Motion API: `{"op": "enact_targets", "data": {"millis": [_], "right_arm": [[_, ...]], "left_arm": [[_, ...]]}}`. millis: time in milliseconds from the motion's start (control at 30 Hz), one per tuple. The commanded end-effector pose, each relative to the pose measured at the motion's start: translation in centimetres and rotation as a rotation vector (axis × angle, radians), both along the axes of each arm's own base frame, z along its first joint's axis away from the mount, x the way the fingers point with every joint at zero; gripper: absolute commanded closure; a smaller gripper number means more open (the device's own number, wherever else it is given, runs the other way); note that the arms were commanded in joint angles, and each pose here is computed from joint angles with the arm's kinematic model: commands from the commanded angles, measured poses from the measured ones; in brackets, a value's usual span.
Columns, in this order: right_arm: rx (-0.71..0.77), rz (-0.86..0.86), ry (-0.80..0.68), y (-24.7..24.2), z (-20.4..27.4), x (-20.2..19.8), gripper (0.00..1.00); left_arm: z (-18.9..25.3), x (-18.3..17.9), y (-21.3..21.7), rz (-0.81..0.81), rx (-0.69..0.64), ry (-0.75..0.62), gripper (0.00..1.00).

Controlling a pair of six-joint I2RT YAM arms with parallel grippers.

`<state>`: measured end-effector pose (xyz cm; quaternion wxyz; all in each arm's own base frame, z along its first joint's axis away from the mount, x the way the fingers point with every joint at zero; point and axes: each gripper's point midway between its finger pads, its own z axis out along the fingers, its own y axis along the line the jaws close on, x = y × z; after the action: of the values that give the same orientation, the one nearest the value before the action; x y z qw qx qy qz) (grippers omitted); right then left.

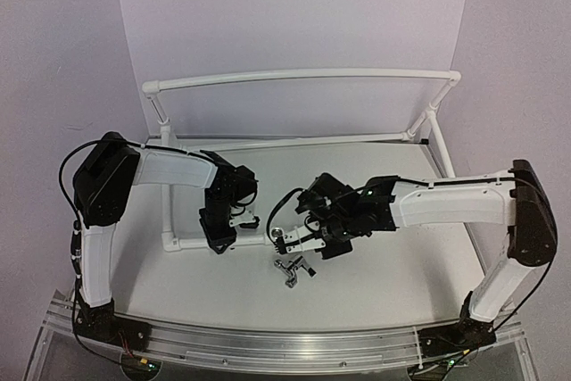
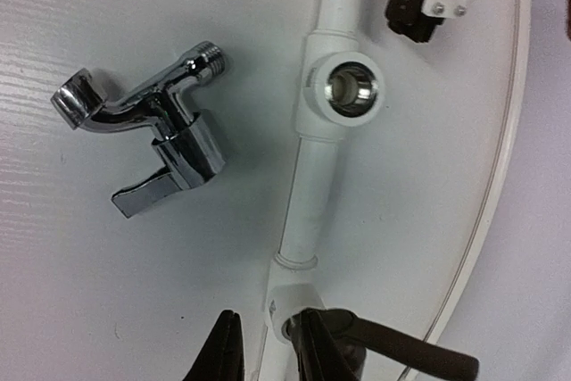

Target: Install the water faucets

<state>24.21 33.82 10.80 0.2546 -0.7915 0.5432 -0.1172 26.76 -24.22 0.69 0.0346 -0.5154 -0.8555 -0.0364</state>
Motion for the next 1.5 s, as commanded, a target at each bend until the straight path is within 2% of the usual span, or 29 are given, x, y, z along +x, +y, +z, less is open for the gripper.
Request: {"op": "enact_targets", "data": {"millis": [0, 400, 633, 800, 967, 1167, 1467], "right_arm": [[-0.028, -0.017, -0.097, 1.1, 0.1, 2.7, 0.82], [-0.047, -0.18, -0.286, 1.1, 2.5, 10.0, 0.87], [-0.12, -0.253, -0.345, -2.3, 3.5, 13.3, 0.87], [-0.167, -0.259, -0.343, -4.9, 4.3, 13.5, 0.87], [-0.224, -0.237, -0.268, -7.2, 3.5, 11.8, 0.87], [-0.284, -0.141, -0.023, -8.8, 1.1, 6.9, 0.89], [-0.166, -0.133, 0.266, -7.1, 0.0, 2.5, 0.88]], "left_arm": [[-0.7, 1.4, -4.0, 0.281, -0.227, 0.033, 0.87], [-1.0, 1.4, -4.1, 0.281, -0.23, 0.036, 0.88], [-1.1, 1.3, -4.0, 0.28, -0.227, 0.036, 0.88], [-1.3, 1.4, -4.0, 0.281, -0.217, 0.038, 0.88], [-1.2, 1.7, -4.2, 0.282, -0.222, 0.037, 0.88], [-1.3, 1.7, -4.2, 0.281, -0.215, 0.038, 0.88], [-0.9, 1.7, -4.0, 0.282, -0.214, 0.032, 0.88]]}}
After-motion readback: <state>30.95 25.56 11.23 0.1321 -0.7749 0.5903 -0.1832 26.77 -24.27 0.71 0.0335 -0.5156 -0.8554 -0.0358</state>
